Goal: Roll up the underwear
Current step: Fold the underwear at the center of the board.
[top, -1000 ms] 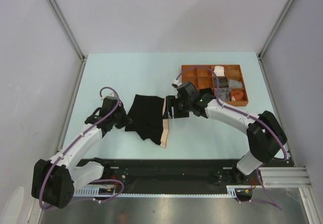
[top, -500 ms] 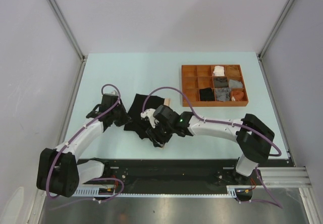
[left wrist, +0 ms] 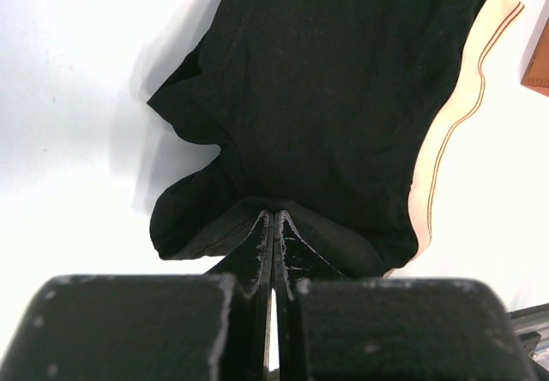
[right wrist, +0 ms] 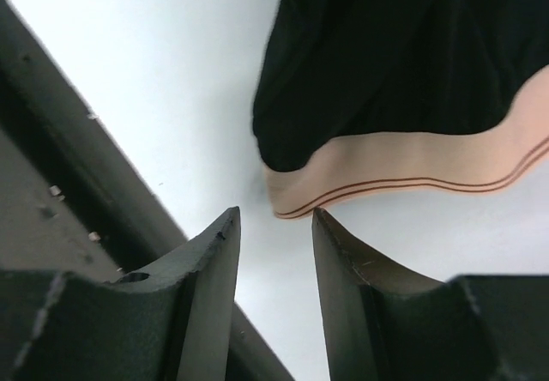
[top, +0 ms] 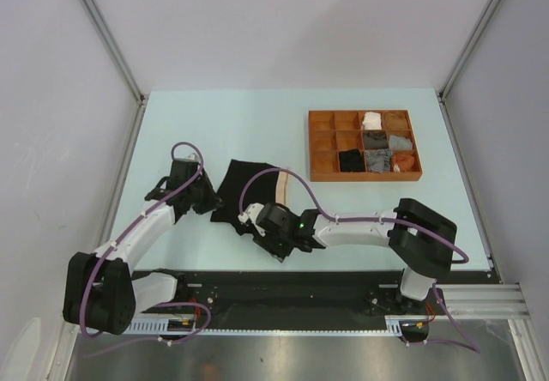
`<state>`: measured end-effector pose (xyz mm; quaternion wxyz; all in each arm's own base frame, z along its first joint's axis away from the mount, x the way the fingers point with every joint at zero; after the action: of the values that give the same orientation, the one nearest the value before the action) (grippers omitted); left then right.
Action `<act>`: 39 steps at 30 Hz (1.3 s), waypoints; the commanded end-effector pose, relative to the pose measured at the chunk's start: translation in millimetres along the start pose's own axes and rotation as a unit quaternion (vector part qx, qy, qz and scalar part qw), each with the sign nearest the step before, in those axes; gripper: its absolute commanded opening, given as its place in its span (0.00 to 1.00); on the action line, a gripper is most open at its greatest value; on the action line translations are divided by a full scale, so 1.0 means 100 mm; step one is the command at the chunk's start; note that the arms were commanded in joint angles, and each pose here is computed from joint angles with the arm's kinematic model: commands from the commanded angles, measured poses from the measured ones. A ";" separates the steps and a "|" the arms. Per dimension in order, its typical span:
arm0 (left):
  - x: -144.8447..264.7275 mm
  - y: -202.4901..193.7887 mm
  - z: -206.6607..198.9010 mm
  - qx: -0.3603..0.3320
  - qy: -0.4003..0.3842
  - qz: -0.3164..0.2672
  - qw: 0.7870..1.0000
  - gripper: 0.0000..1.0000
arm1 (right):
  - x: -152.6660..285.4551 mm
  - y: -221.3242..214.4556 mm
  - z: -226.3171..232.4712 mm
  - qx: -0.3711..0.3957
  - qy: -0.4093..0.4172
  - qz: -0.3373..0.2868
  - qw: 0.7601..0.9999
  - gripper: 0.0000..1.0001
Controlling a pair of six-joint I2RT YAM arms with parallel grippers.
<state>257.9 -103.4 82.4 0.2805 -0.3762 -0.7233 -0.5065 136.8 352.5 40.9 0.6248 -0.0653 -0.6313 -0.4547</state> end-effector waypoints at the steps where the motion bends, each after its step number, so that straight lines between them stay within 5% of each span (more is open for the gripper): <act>1: 0.06 0.23 -0.09 -0.013 -0.018 -0.030 0.999 0.00 | -0.07 0.20 -0.03 0.012 -0.030 -0.056 0.998 0.43; 14: 0.07 0.23 -0.11 -0.015 -0.025 -0.029 0.999 0.00 | -0.29 0.02 -0.10 0.039 -0.057 -0.044 0.997 0.34; 19: 0.08 0.22 -0.11 -0.022 -0.027 -0.029 0.999 0.00 | -0.32 0.01 -0.17 0.039 -0.074 -0.044 0.995 0.00; 32: 0.39 0.14 0.00 -0.041 0.006 -0.040 0.998 0.00 | 0.72 0.18 0.19 0.031 0.006 -0.067 0.997 0.00; 39: 0.57 0.26 -0.12 -0.052 -0.015 -0.053 0.997 0.00 | 0.96 0.38 0.07 0.022 -0.032 -0.078 0.996 0.00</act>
<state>235.3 -95.3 113.6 0.2550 -0.3732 -0.7148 -0.5336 125.6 343.1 124.5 0.5869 0.0026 -0.6500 -0.4827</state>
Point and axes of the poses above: each gripper's point midway between its finger pads, its own x axis back along the fingers, its own z axis along the line the jaws close on, y = z × x, the point moved 1 cm from there along x, back along the fingers, and after that the axes turned 15 degrees about -x, right-handed, at the moved point
